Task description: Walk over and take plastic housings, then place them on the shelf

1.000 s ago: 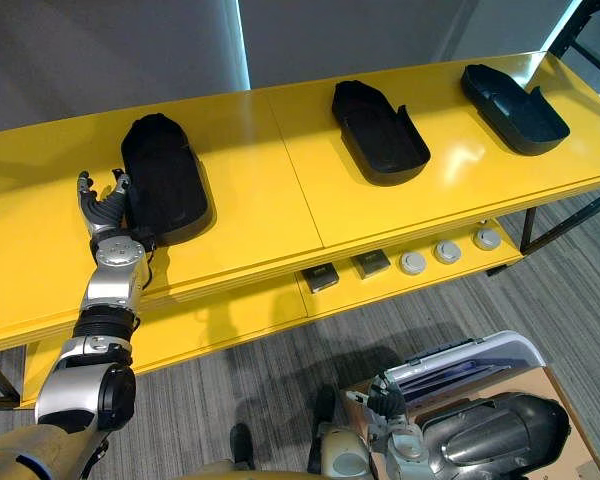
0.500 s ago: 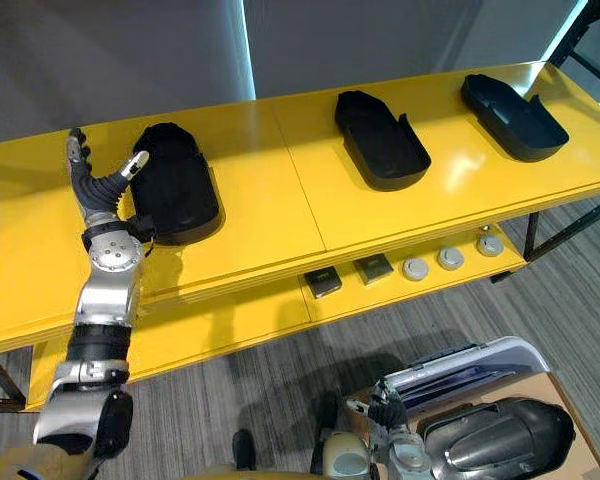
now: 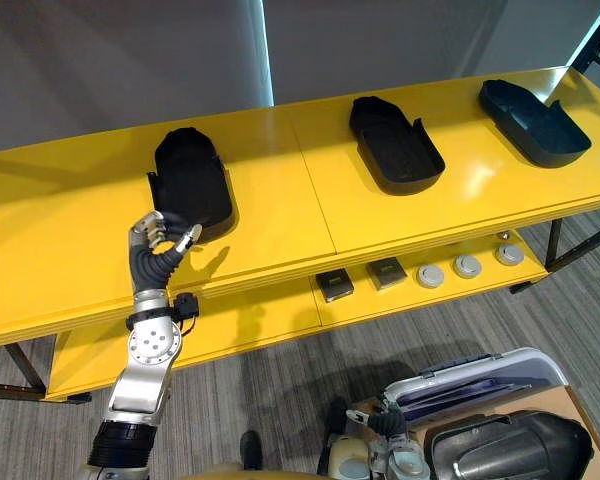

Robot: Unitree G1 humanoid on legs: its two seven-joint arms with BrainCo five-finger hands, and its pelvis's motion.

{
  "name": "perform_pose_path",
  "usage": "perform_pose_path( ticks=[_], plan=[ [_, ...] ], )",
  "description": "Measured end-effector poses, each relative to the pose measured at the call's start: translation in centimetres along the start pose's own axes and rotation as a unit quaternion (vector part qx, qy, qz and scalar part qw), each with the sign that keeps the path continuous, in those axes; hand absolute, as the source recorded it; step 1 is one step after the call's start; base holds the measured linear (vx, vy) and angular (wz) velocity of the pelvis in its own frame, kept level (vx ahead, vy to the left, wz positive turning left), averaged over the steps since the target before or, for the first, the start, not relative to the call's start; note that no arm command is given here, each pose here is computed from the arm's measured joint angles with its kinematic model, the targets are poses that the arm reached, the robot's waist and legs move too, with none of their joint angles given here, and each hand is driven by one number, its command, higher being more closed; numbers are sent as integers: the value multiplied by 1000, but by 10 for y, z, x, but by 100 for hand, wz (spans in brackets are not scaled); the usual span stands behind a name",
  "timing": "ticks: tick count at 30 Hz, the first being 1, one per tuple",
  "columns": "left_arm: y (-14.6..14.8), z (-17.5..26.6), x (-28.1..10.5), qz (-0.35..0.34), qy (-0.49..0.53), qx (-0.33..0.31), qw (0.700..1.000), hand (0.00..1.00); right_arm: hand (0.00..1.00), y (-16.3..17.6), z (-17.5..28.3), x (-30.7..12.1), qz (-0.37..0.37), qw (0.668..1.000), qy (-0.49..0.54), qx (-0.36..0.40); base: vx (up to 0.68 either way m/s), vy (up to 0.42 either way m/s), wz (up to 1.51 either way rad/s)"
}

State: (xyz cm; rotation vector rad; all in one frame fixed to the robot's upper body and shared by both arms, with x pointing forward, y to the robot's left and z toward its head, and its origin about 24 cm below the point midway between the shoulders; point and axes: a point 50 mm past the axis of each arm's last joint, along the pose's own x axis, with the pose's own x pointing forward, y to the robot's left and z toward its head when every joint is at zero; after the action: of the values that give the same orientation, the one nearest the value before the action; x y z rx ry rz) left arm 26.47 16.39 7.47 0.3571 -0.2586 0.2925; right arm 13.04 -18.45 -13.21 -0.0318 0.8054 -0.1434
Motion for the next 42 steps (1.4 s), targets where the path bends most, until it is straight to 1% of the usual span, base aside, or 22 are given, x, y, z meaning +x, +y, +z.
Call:
perform_pose_path(
  ticks=[4,7,13,18,24,34,37,39,41,42],
  plan=[
    [-12,-13,-1,-31,23,28,999,100,0,1,0,0,1,1000,1,-1,48,-1,-1],
    [-17,-18,6,-42,31,57,997,100,0,3,1,0,4,1000,-2,-4,53,15,1],
    [-11,-23,26,-43,31,116,992,100,0,5,3,1,7,1000,-5,-1,42,24,0],
    [-1,-27,39,-25,43,151,987,100,0,7,3,1,9,1000,-6,0,-1,3,-1],
    [6,-25,53,-8,48,164,985,100,0,8,4,1,11,1000,-7,0,3,8,-9],
    [6,-20,60,-6,39,166,985,100,0,8,6,1,13,1000,-11,0,25,12,0],
    [8,8,57,8,-20,132,991,100,0,9,7,1,12,1000,-12,0,1,4,7],
    [13,39,53,25,-92,88,992,100,0,8,7,2,11,1000,-12,0,0,3,11],
    [19,57,49,37,-133,60,989,100,0,7,6,2,10,1000,-10,0,2,13,13],
    [27,68,43,51,-161,34,985,100,0,6,4,2,8,1000,-6,0,2,14,12]
  ],
)
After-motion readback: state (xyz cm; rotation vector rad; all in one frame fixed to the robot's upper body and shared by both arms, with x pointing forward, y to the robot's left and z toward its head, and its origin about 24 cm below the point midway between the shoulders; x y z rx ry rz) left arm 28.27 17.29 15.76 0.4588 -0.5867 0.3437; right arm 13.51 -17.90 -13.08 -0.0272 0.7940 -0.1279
